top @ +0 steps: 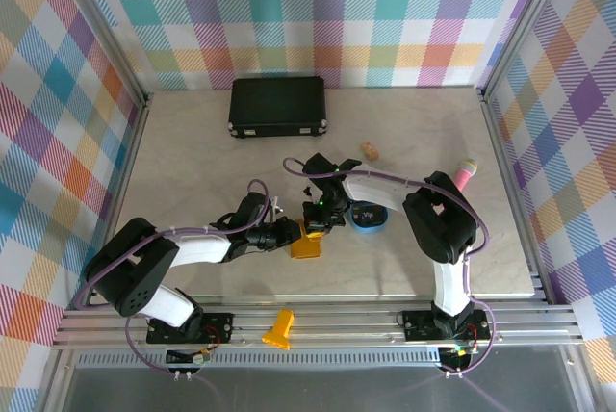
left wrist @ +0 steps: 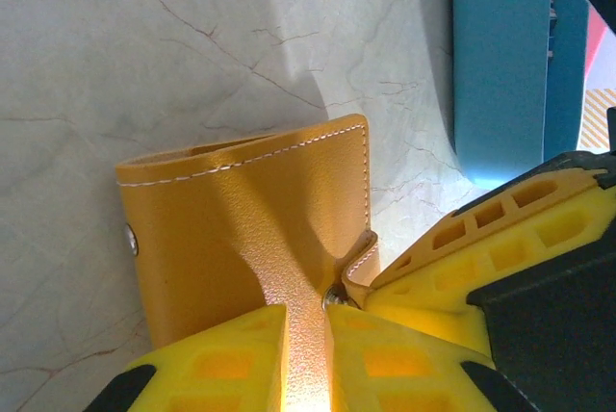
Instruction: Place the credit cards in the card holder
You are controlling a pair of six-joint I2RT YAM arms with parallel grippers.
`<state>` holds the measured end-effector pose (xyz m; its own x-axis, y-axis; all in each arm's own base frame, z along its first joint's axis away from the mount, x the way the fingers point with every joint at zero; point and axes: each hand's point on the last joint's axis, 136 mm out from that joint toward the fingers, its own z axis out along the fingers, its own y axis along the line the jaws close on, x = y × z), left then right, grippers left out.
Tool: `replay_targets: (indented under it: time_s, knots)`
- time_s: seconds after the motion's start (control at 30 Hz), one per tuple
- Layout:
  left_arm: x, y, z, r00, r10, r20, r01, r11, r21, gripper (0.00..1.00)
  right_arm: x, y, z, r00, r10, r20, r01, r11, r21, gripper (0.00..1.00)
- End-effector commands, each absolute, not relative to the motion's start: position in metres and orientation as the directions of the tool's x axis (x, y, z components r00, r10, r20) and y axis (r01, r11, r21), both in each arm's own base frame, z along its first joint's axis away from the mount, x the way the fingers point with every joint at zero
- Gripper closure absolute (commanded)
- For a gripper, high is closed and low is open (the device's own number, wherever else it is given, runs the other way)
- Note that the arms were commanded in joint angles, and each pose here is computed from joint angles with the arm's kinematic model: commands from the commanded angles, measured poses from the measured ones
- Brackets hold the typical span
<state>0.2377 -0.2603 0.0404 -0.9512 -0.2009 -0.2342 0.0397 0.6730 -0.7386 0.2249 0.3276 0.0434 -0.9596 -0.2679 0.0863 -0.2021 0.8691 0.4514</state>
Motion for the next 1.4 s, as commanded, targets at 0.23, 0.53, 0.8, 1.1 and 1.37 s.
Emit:
replay_targets:
  time_s: [0.23,0.53,0.8,1.1,1.37]
  knots:
    - [0.232,-0.259,0.037,-0.950,-0.184,-0.252,0.062,0.681,-0.730,0.82,0.227,0.330,0.026,-0.966,-0.232,0.118,-0.165,0.896,0.412,1.00]
    - [0.232,-0.260,0.034,-0.950,-0.185,-0.252,0.063,0.675,-0.735,0.82,0.227,0.338,0.028,-0.966,-0.226,0.127,-0.151,0.889,0.433,1.00]
    - [0.233,-0.260,0.035,-0.949,-0.183,-0.256,0.068,0.676,-0.734,0.82,0.220,0.339,0.029,-0.962,-0.237,0.139,-0.154,0.884,0.441,1.00]
    - [0.233,-0.259,0.034,-0.949,-0.186,-0.256,0.062,0.682,-0.729,0.82,0.216,0.334,0.035,-0.959,-0.246,0.139,-0.165,0.887,0.431,1.00]
    - [0.235,-0.259,0.035,-0.947,-0.188,-0.260,0.064,0.683,-0.728,0.82,0.212,0.335,0.034,-0.956,-0.251,0.149,-0.160,0.878,0.452,1.00]
